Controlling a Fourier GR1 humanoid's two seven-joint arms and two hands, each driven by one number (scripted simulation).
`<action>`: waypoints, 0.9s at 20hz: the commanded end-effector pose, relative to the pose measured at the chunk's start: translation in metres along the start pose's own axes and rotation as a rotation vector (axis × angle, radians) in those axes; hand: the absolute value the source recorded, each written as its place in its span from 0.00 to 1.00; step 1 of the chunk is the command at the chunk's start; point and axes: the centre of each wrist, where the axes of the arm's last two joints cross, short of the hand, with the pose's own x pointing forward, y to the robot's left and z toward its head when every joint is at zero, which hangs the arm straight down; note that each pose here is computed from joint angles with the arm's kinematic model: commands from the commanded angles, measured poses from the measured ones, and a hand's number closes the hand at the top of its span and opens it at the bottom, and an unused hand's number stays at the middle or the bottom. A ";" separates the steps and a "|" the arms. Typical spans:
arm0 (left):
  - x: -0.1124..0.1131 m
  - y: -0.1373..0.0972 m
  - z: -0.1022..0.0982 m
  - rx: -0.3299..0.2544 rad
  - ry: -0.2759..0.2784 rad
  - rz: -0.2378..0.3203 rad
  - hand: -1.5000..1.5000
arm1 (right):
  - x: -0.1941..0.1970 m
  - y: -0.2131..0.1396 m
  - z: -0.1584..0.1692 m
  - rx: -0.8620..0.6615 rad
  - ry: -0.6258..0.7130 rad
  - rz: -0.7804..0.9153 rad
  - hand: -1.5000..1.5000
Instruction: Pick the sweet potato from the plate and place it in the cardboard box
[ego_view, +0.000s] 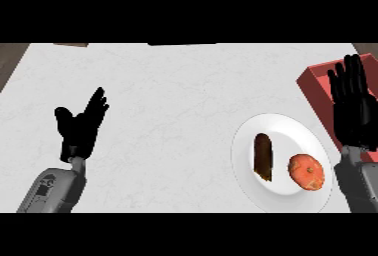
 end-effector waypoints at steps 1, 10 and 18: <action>0.015 0.017 0.002 -0.026 -0.016 -0.004 0.50 | 0.003 0.002 0.008 0.001 0.056 0.101 0.00; 0.018 0.058 0.026 0.007 -0.041 0.093 0.50 | 0.042 0.006 0.025 -0.013 -0.255 0.743 0.00; 0.016 0.075 0.036 0.007 -0.032 0.111 0.50 | 0.063 0.045 0.085 0.330 -0.173 1.062 0.00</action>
